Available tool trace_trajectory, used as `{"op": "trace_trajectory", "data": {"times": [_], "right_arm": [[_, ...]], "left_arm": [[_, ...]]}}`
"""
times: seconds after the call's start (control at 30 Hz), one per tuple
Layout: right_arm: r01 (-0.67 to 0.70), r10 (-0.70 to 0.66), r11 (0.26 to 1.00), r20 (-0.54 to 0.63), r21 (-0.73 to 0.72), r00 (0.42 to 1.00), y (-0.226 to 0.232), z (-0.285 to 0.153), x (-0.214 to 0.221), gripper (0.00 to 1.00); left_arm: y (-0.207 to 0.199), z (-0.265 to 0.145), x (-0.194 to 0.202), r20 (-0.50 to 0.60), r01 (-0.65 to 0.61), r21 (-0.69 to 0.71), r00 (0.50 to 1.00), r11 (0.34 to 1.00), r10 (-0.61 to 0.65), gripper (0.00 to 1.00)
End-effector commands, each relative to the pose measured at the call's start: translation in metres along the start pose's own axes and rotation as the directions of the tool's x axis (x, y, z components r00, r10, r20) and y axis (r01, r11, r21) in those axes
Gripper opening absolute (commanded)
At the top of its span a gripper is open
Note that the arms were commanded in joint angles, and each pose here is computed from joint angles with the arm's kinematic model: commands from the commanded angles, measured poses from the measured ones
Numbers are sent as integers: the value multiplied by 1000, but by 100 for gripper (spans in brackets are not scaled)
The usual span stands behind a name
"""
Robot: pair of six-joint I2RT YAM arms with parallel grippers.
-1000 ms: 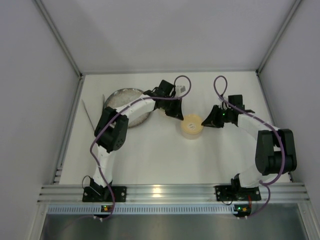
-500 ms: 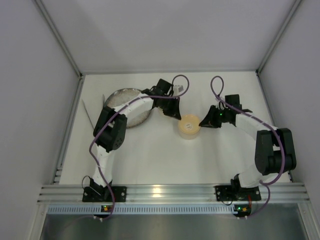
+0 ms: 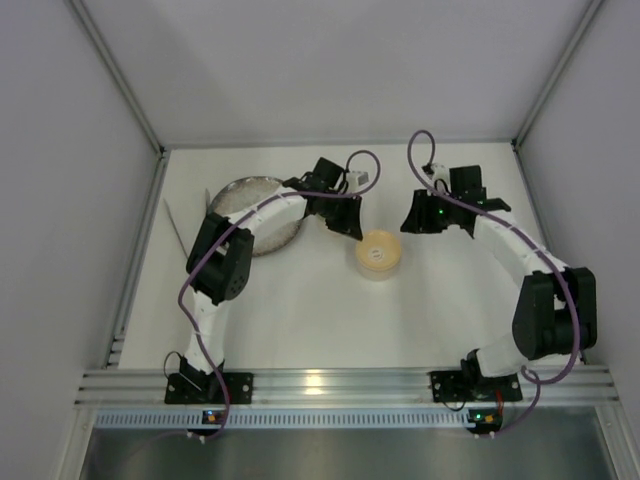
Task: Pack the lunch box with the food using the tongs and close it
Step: Close the box lid on the packing box.
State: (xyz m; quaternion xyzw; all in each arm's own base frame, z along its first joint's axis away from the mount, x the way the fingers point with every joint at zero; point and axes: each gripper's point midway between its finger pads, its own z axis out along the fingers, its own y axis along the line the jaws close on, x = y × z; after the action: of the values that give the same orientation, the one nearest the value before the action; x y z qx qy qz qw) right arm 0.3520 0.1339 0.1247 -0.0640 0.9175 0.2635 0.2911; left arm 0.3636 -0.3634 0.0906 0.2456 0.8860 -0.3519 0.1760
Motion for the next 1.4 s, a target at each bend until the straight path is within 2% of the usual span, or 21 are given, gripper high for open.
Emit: {"op": "trace_trajectory", "data": {"times": [0.0,0.03,0.07,0.1,0.13,0.17,0.23,0.27,0.37,0.4,0.43,0.63,0.73,0.87,1.0,1.1,1.13,1.23,1.37], "right_arm": [[266,-256,958,98,-105,962,43,-13,-18,33],[331,-319,935,108,-130,942,50,-12,-15,33],[424,-409,887,116,-182,905,62,-9,-8,34],[470,-454,859,119,-203,883,66,-8,-5,34],[507,-492,830,123,-232,862,72,-7,-1,34],[578,-562,779,140,-244,816,75,-7,0,33],[636,-613,726,173,-260,771,79,-6,0,28],[685,-658,680,197,-261,727,79,-6,-2,22],[764,-722,579,255,-286,643,85,-5,-1,14],[768,-727,572,255,-289,638,84,-2,0,13],[768,-729,578,249,-276,638,82,-1,-4,12],[582,-577,780,96,-233,811,66,3,2,14],[532,-532,829,53,-174,845,55,1,6,14],[487,-483,864,64,-125,873,53,-2,8,12],[448,-453,890,-54,-89,890,33,24,48,11],[369,-369,928,-201,-39,907,7,43,84,8],[353,-349,935,-214,-23,912,4,44,86,7],[371,-364,929,-170,8,916,6,37,72,7],[416,-414,909,-71,20,907,25,17,31,8]], "left_arm": [[-18,-23,-15,38,-67,21,997,998,67,16],[-18,-26,-16,39,-67,21,997,998,66,29],[-20,-29,-20,49,-74,25,996,997,72,35],[-19,-31,-23,55,-78,26,996,997,76,43],[-19,-35,-25,57,-76,25,996,997,75,46],[-21,-38,-29,65,-80,26,995,996,78,50],[-21,-48,-34,83,-85,26,993,996,83,55],[-22,-51,-36,87,-84,29,993,996,81,55],[-24,-64,-41,101,-80,43,992,996,75,56],[-20,-67,-42,105,-71,39,992,997,66,56],[-20,-71,-43,110,-69,35,992,997,65,56],[-5,-78,-40,114,-42,8,993,999,41,56],[-1,-79,-42,119,-28,10,992,1000,26,56],[5,-83,-49,134,-19,3,991,1000,18,56],[8,-85,-50,138,-12,-4,990,1000,12,56],[10,-88,-51,142,-15,-10,990,1000,17,56],[10,-88,-50,139,-15,-11,990,1000,16,56],[13,-90,-49,141,-15,-18,990,1000,17,57],[17,-90,-49,139,-10,-27,990,1000,14,57]]}}
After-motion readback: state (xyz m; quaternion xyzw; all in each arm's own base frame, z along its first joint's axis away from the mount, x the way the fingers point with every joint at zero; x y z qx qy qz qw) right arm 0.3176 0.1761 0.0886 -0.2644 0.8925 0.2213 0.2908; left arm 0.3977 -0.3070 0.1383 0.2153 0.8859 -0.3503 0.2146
